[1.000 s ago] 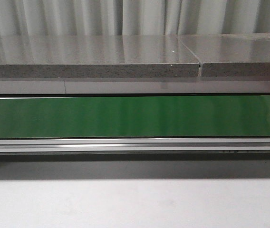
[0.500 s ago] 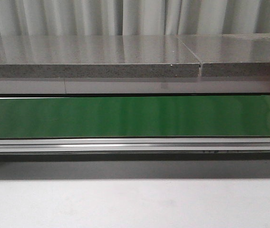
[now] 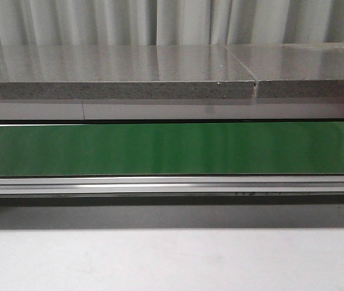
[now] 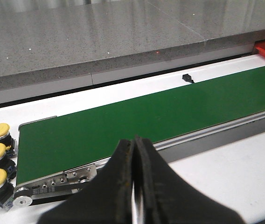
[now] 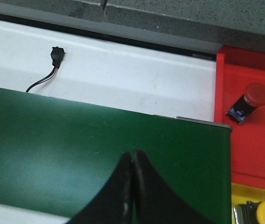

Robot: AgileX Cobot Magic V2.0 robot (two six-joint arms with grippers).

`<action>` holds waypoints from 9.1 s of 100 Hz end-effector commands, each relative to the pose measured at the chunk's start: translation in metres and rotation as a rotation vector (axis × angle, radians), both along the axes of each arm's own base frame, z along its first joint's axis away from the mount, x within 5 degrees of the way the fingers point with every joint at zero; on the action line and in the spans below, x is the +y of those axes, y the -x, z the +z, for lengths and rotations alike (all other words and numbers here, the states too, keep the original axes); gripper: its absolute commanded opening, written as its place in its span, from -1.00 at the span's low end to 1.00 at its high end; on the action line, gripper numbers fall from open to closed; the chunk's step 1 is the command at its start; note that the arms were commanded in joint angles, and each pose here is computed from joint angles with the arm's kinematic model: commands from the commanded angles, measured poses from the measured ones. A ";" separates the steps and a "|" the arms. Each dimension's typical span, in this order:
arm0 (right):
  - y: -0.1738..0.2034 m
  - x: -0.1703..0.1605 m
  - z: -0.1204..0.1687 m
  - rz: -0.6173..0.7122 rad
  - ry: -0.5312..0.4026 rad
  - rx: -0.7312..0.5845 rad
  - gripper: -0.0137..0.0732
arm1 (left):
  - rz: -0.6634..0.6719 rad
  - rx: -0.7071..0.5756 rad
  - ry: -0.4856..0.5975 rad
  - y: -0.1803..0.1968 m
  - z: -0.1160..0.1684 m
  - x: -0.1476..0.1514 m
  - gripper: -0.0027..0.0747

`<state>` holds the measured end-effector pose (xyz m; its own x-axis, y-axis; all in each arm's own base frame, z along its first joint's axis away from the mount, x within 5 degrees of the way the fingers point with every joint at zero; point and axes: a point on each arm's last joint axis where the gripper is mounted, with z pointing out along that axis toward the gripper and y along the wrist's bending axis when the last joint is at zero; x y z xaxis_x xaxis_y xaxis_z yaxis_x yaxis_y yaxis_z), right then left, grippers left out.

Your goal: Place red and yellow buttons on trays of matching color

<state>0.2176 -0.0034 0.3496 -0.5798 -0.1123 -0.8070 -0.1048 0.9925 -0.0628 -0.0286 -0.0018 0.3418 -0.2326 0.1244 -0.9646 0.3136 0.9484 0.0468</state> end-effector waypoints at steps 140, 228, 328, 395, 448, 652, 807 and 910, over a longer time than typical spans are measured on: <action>0.155 0.011 -0.032 0.005 -0.027 -0.366 -0.84 | 0.224 0.028 0.066 -0.117 0.030 -0.008 -0.98; 0.155 0.011 -0.032 0.005 -0.027 -0.366 -0.84 | 0.647 0.456 0.090 -0.250 -0.003 0.038 0.17; 0.155 0.011 -0.032 0.005 -0.027 -0.366 -0.84 | 0.973 1.119 0.220 -0.287 -0.086 0.163 0.18; 0.155 0.011 -0.032 0.005 -0.027 -0.366 -0.84 | 0.956 1.226 0.181 -0.312 -0.130 0.181 -0.03; 0.155 0.011 -0.032 0.005 -0.027 -0.366 -0.84 | 0.952 1.059 0.180 -0.304 -0.085 0.175 -0.70; 0.155 0.011 -0.032 0.005 -0.027 -0.366 -0.84 | 0.228 0.885 0.044 -0.387 -0.007 0.036 0.48; 0.155 0.011 -0.032 0.005 -0.027 -0.366 -0.84 | 0.795 1.112 0.271 -0.340 -0.116 0.125 0.33; 0.155 0.011 -0.032 0.005 -0.027 -0.366 -0.84 | 0.756 0.952 0.073 -0.309 -0.051 0.122 -0.53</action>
<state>0.0608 0.0078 0.3033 -0.3367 -0.0979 -0.9365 -0.1000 0.9927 -0.0679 0.2885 0.1216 0.2596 -0.8544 -0.4382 -0.2792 -0.4627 0.8861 0.0252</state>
